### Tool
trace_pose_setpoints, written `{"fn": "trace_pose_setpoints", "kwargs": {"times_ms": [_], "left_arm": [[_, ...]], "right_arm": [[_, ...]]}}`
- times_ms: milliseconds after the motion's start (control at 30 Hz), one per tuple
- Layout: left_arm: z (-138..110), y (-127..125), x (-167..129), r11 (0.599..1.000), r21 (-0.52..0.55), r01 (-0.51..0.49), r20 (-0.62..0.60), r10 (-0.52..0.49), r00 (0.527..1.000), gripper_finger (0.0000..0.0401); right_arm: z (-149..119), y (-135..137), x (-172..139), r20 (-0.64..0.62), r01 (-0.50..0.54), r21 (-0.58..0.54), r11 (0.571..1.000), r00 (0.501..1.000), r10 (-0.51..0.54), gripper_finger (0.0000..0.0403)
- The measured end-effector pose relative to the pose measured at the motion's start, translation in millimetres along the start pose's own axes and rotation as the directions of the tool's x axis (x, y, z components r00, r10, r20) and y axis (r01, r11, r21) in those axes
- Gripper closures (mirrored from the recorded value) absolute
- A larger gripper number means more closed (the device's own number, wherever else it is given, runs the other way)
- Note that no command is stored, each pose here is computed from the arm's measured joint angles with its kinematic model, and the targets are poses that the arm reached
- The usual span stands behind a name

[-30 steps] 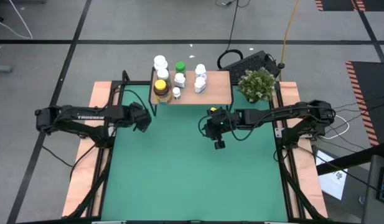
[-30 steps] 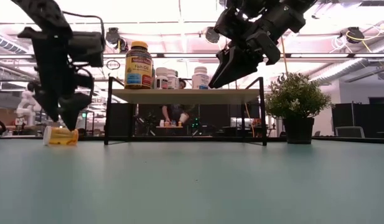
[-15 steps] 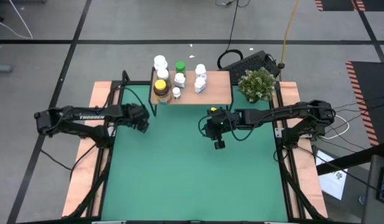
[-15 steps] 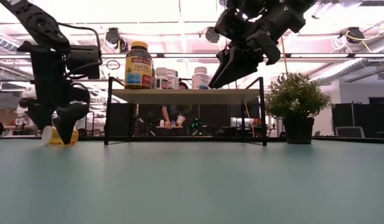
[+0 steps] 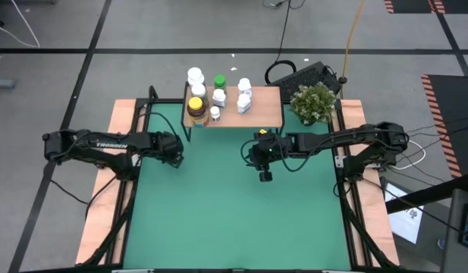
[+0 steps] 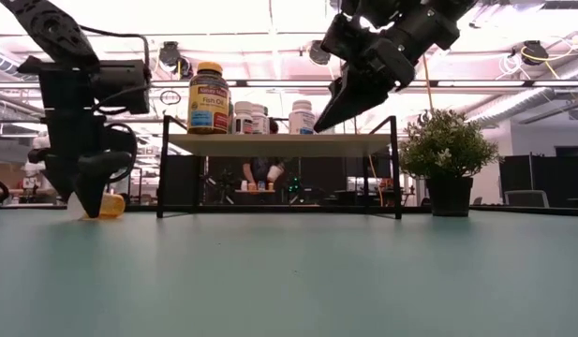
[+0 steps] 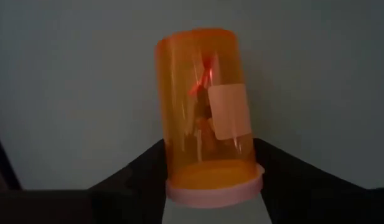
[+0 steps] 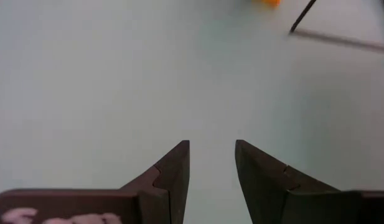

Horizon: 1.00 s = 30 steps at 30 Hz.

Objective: Pick and place medicine bottles onto shelf by color
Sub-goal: Put the orange pill bottle on the shelf

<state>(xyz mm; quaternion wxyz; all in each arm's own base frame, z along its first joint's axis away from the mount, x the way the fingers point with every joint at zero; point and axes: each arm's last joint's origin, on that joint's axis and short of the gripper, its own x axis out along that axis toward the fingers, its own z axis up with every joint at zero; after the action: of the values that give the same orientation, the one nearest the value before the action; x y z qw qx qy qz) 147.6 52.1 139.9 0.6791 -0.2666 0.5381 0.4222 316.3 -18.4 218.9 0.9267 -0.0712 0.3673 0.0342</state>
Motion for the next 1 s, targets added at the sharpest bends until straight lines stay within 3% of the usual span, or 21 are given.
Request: {"fn": "trace_pose_setpoints", "kwargs": {"times_ms": [133,267,400,500,633,733,800,1000], "left_arm": [[-10.0,-11.5,-4.0,0.998,0.054,0.029,0.008,-0.029,1.0,0.0182],[-24.7,-29.6,-10.8,0.985,0.144,0.099,0.037,-0.105,0.994,0.017],[-40.7,-54.2,-21.2,0.924,0.304,0.234,0.087,-0.271,0.959,0.0192],[-48.9,-75.5,-33.2,0.83,0.431,0.354,0.146,-0.451,0.881,0.0198],[-53.0,-99.0,-54.1,0.705,0.548,0.451,0.258,-0.654,0.711,0.0186],[-55.1,-111.0,-64.2,0.64,0.631,0.44,0.315,-0.729,0.609,0.0173],[-57.6,-115.8,-65.3,0.613,0.677,0.406,0.325,-0.745,0.583,0.0173],[-58.1,-134.8,-62.1,0.581,0.756,0.302,0.326,-0.733,0.597,0.0194]], "right_arm": [[-5.7,2.9,7.2,0.141,0.016,0.042,0.999,0.99,-0.022,0.0281],[-18.2,11.8,14.0,0.345,-0.042,0.057,0.997,0.939,0.02,0.0271],[-29.2,18.3,13.7,0.459,-0.103,0.084,0.991,0.887,0.053,0.024],[-28.0,27.3,15.6,0.483,-0.121,0.067,0.99,0.872,0.074,0.0209],[-17.4,40.8,22.6,0.512,-0.144,0.027,0.989,0.852,0.11,0.0168],[-11.2,44.9,33.8,0.533,-0.124,0.019,0.992,0.841,0.094,0.0145],[-7.8,45.4,41.6,0.554,-0.116,0.014,0.993,0.828,0.089,0.0134],[12.2,37.8,59.2,0.589,-0.12,0.021,0.993,0.803,0.085,0.0118]]}}
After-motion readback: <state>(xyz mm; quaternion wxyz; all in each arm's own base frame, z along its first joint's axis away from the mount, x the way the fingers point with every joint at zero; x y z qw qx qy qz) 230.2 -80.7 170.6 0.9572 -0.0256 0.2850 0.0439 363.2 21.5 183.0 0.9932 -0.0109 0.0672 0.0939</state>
